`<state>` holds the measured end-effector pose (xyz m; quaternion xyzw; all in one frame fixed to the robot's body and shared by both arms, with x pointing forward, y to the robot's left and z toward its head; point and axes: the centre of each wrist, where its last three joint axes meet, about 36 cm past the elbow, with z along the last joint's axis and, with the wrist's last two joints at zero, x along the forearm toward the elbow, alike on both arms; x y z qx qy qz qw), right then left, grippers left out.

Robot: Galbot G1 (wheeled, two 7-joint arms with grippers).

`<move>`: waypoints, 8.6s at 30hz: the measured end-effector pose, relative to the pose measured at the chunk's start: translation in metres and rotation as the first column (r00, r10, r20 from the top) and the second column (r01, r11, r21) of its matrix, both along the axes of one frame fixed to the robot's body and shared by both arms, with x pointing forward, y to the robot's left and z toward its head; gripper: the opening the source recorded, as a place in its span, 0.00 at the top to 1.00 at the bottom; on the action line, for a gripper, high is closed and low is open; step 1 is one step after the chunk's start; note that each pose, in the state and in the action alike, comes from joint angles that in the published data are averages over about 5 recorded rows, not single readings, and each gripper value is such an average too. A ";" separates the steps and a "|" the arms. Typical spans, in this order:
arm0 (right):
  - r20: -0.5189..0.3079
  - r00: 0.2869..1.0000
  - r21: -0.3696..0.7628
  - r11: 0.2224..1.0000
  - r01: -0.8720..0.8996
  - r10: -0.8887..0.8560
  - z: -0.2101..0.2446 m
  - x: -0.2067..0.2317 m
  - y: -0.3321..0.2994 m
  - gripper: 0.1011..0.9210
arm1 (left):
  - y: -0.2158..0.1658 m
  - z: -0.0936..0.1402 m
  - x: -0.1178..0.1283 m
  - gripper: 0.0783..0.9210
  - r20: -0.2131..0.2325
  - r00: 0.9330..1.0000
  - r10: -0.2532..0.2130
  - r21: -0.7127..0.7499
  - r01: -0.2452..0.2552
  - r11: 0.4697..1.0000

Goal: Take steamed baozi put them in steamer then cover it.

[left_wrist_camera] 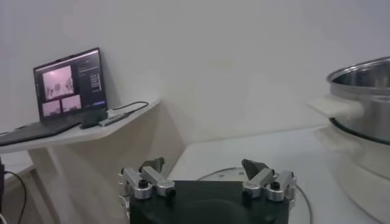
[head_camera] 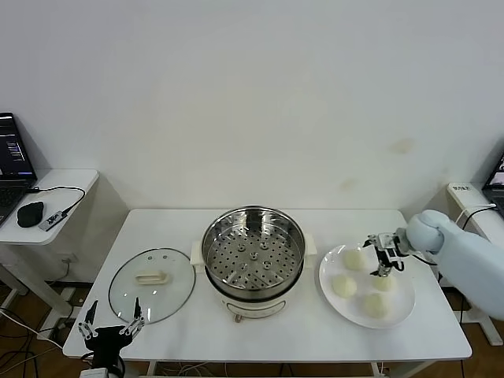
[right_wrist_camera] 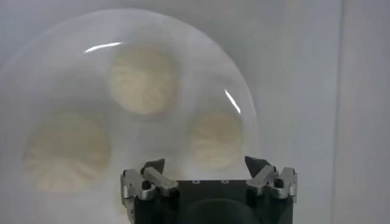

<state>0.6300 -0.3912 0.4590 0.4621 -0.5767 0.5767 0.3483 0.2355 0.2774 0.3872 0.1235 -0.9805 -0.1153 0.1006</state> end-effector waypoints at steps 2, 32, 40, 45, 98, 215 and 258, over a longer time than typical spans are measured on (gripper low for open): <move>0.000 1.000 -0.004 1.000 0.000 0.000 -0.003 0.005 0.004 0.12 | 0.001 0.000 0.000 0.12 -0.001 1.000 0.001 0.001 -0.001 1.000; -0.030 1.000 -0.047 0.999 0.004 -0.006 -0.011 0.022 0.020 0.35 | 0.003 -0.002 0.001 0.12 -0.003 1.000 0.012 0.006 -0.012 1.000; -0.006 1.000 -0.026 1.000 -0.009 0.009 0.024 0.019 0.019 0.36 | 0.000 -0.001 0.003 0.12 0.003 1.000 0.005 0.001 -0.005 1.000; 0.027 0.999 0.001 1.000 -0.022 0.022 0.064 0.019 0.019 0.36 | 0.000 -0.002 0.005 0.12 0.003 1.000 -0.003 0.000 0.003 1.000; 0.097 0.484 -0.218 0.493 -0.842 0.870 0.129 0.051 0.325 0.35 | 0.021 -0.010 0.013 0.12 0.116 0.993 0.019 -0.286 0.015 0.958; -0.151 0.983 -0.015 0.994 -0.104 0.101 -0.006 -0.045 0.069 0.40 | 0.023 0.008 0.009 0.12 0.045 0.998 -0.039 -0.179 0.046 0.983; -0.001 0.983 0.156 0.971 -0.179 0.181 0.206 -0.007 0.279 0.38 | 0.024 0.019 0.020 0.12 0.092 0.994 -0.052 -0.171 0.068 0.983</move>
